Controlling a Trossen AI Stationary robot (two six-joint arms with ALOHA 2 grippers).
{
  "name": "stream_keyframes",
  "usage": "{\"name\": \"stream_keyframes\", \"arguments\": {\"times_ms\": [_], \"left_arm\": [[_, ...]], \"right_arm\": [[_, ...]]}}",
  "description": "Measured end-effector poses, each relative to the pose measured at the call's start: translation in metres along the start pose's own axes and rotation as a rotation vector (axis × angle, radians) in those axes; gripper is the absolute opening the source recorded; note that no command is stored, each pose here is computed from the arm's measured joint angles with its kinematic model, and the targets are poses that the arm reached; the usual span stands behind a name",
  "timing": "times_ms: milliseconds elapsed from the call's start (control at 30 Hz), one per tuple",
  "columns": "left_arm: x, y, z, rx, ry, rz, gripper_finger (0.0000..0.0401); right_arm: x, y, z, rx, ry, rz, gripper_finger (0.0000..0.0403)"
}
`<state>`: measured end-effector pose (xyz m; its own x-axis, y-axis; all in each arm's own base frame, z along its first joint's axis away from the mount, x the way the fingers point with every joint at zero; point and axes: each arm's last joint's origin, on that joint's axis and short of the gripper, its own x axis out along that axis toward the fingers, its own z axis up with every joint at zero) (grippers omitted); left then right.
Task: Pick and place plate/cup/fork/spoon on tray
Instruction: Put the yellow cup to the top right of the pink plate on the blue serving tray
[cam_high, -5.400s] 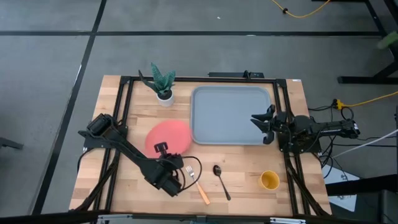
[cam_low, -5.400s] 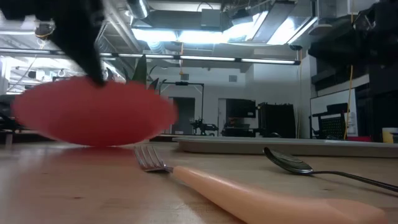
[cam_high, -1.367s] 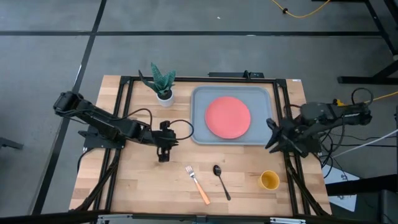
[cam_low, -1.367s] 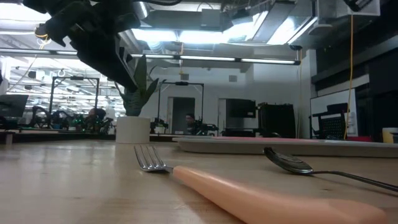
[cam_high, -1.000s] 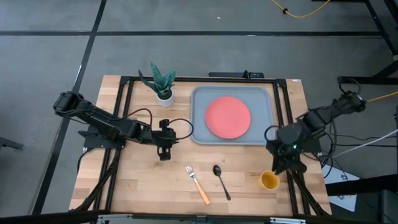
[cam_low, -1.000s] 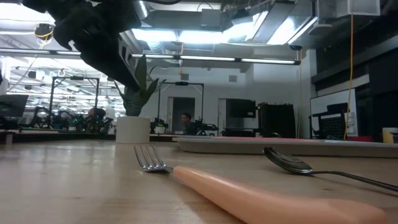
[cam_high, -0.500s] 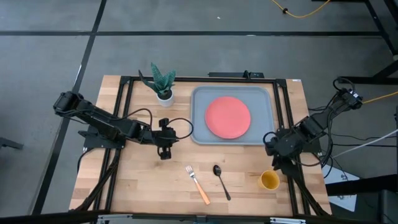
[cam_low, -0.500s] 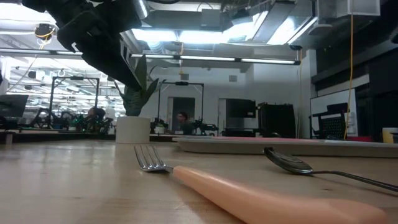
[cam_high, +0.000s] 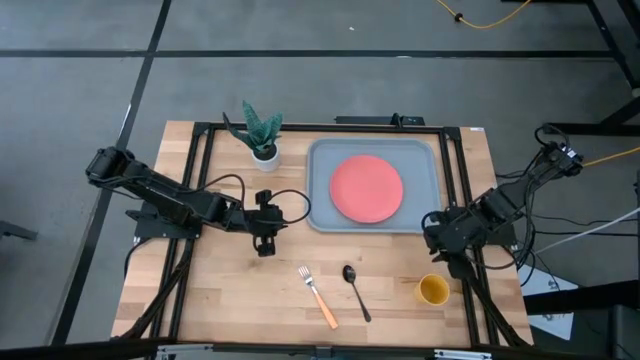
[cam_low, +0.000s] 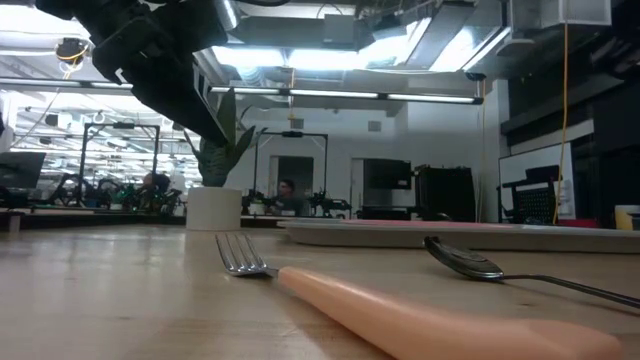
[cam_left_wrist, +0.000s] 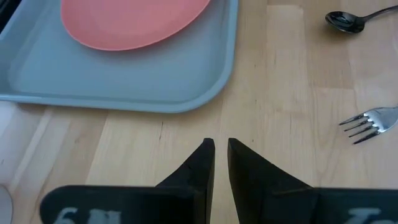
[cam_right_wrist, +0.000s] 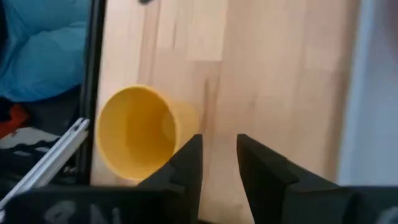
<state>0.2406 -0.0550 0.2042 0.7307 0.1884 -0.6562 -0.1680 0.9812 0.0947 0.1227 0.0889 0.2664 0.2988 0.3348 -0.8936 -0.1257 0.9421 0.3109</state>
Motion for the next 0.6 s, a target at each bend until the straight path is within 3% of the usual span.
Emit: {"name": "stream_keyframes", "arguments": {"times_ms": [467, 600], "left_arm": [[0.000, 0.000, 0.000, 0.000, 0.000, 0.000, 0.0039], [0.000, 0.000, 0.000, 0.000, 0.000, 0.000, 0.0039]], "right_arm": [[0.037, 0.009, 0.011, 0.019, 0.183, -0.037, 0.0103], [0.041, 0.015, 0.011, 0.022, 0.203, 0.009, 0.0103]]}}
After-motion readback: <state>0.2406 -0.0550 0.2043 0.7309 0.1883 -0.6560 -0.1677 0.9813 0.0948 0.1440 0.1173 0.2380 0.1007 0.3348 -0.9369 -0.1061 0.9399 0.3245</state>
